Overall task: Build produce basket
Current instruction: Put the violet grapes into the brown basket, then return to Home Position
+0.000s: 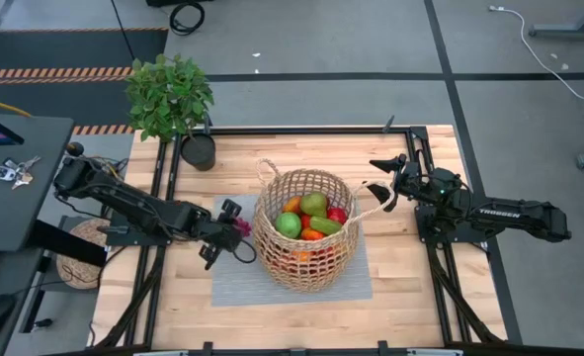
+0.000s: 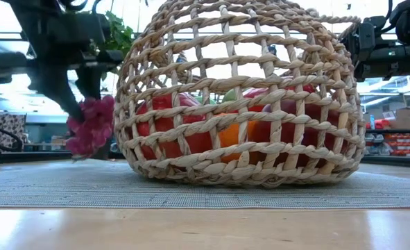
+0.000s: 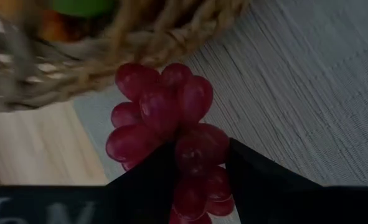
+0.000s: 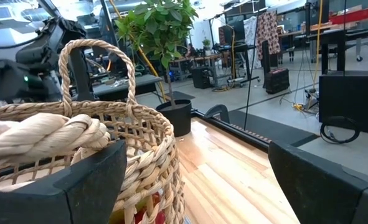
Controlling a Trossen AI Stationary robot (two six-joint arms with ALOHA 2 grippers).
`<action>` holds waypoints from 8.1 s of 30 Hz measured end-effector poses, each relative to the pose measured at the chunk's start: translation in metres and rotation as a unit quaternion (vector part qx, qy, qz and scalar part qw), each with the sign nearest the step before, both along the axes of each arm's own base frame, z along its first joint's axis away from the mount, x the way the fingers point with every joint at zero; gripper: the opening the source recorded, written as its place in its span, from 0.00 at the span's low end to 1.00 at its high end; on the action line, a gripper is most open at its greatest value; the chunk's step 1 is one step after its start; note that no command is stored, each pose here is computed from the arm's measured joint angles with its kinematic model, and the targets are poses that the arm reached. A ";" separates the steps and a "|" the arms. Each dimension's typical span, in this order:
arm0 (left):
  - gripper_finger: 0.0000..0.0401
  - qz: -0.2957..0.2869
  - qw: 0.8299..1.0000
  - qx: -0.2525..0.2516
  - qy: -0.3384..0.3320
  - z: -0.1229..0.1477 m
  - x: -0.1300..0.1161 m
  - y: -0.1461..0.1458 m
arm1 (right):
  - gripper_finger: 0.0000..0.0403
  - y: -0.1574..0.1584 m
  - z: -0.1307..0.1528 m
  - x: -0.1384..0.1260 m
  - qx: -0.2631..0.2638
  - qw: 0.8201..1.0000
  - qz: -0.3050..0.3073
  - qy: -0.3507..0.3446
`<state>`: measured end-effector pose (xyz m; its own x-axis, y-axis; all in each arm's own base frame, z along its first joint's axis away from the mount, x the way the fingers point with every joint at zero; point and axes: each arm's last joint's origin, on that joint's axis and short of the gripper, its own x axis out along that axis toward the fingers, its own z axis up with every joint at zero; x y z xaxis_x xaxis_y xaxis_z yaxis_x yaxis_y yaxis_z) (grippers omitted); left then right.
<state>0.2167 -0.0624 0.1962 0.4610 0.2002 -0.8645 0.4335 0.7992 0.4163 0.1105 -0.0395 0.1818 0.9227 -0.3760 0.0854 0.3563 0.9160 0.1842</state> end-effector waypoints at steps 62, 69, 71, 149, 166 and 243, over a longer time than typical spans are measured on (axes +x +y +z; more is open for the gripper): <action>0.34 0.084 0.705 -0.344 -0.614 0.160 -0.014 0.030 | 0.98 0.000 0.000 0.000 0.000 1.000 0.000 0.001; 0.34 0.151 0.690 -0.327 -0.628 0.155 0.019 0.058 | 0.98 0.000 0.000 0.000 0.000 1.000 0.000 0.001; 0.34 0.162 0.691 -0.327 -0.624 0.154 0.030 0.064 | 0.98 0.000 0.000 0.000 0.000 1.000 0.000 0.001; 0.34 -0.061 0.878 -0.254 -0.400 0.111 0.150 0.111 | 0.98 0.000 0.000 0.000 0.000 1.000 0.000 0.000; 0.43 -0.116 0.908 -0.189 -0.355 0.055 0.183 0.096 | 0.98 0.000 0.000 0.000 0.000 1.000 0.000 0.001; 0.33 -0.032 0.678 -0.393 -0.621 0.008 -0.114 0.048 | 0.98 0.012 0.009 -0.020 0.110 0.941 0.318 -0.019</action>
